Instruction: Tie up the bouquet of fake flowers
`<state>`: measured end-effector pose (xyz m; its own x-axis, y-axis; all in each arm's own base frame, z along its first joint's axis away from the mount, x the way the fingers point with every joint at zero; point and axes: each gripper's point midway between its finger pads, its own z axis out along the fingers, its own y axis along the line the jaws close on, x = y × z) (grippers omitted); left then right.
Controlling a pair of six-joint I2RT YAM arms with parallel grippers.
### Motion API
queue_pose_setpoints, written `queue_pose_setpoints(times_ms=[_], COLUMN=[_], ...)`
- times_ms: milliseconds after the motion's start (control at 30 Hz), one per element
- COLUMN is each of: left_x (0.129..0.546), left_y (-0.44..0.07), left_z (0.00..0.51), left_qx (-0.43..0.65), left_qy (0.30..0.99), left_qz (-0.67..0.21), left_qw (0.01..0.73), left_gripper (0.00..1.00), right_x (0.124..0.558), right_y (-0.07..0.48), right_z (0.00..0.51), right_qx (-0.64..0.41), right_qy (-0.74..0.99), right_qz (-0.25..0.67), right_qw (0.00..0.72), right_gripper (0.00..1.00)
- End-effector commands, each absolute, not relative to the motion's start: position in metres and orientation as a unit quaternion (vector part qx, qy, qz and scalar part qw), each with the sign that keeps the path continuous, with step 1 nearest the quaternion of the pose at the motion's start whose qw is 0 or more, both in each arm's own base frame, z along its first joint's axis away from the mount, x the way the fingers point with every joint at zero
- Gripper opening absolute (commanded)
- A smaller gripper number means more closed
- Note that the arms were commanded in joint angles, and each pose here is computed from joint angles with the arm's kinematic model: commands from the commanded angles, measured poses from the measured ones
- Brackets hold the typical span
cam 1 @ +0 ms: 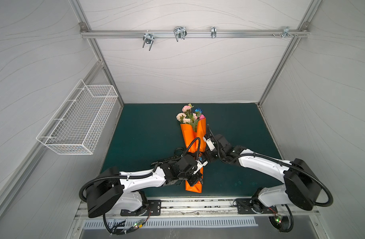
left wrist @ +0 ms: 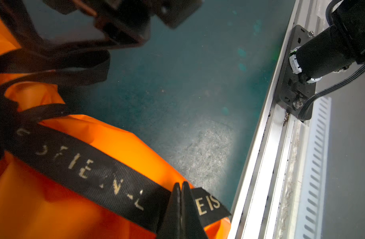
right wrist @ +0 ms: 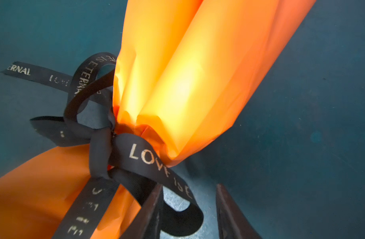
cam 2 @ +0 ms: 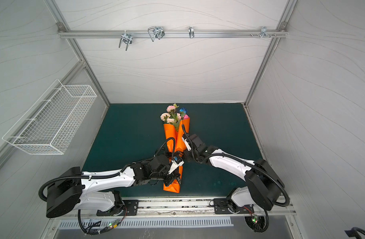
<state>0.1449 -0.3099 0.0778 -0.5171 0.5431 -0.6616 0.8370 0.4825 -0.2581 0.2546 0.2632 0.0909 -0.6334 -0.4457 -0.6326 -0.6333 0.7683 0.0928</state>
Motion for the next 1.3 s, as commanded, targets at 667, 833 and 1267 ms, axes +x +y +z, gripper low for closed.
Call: queue_pose_setpoints(times_ms=[667, 833, 1267], left_x=[0.152, 0.148, 0.113], left_y=[-0.318, -0.321, -0.34], left_z=[0.099, 0.102, 0.119], left_qx=[0.413, 0.416, 0.447], left_qy=[0.81, 0.805, 0.767], left_qz=[-0.31, -0.323, -0.403], left_qw=[0.277, 0.272, 0.222], left_gripper=[0.0, 0.0, 0.0], right_x=[0.246, 0.251, 0.266], right_y=[0.297, 0.298, 0.291], right_z=[0.082, 0.084, 0.081], right_qx=[-0.363, -0.356, -0.32], right_qy=[0.859, 0.862, 0.877], right_qz=[0.199, 0.192, 0.19], right_qw=[0.3, 0.304, 0.302], right_gripper=[0.3, 0.09, 0.0])
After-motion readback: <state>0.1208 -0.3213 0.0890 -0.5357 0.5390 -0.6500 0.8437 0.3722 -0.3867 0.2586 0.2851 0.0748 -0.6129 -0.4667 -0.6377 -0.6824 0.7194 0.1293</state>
